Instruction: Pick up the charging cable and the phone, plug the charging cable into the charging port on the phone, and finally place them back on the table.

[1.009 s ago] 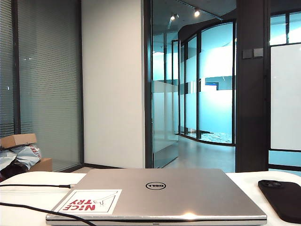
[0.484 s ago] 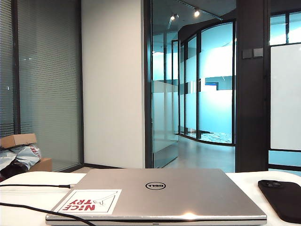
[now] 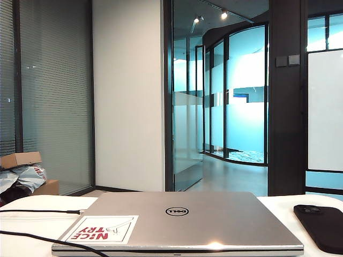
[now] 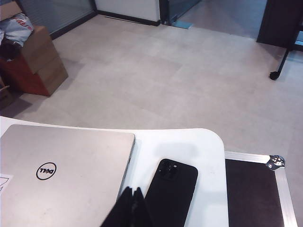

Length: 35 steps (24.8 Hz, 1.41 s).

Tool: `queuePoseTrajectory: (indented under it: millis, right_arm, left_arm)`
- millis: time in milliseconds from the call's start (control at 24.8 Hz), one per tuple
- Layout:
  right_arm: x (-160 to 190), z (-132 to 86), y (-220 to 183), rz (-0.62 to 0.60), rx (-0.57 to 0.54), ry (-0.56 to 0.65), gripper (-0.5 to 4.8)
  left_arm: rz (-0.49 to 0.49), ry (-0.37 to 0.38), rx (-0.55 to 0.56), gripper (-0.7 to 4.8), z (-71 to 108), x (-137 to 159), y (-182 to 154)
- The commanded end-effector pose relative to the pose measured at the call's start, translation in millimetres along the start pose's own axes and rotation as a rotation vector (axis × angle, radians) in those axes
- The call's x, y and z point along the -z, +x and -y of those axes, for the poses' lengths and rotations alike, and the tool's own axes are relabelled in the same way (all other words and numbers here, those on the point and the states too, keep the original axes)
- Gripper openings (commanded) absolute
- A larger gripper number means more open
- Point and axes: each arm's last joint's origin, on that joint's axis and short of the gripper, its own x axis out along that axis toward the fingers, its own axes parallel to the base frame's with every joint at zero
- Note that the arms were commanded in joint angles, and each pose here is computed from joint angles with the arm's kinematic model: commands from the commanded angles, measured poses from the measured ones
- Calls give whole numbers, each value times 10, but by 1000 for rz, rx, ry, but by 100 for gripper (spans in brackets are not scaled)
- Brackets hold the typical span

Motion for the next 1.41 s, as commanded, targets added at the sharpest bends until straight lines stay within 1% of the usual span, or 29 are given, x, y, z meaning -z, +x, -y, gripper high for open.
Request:
queuePoseTrajectory:
  millis: [40, 121, 283, 404, 1413]
  right_arm:
    - [-29, -3, -12, 24, 0, -6, -5]
    - [-29, -3, -13, 24, 1, -6, -5]
    - [-29, -3, -14, 24, 0, -6, -5]
    - [-29, -3, -14, 24, 1, -6, -5]
    - [-28, 1, -9, 29, 10, -8, -5]
  left_arm:
    - [-44, 3, 1, -6, -2, 45, 0]
    - [-80, 21, 1, -6, -3, 80, -3]
    - [-81, 30, 1, -6, -3, 80, -3]
    - [-81, 59, 2, -6, -2, 80, -3]
    - [-80, 54, 2, -5, -2, 79, -3]
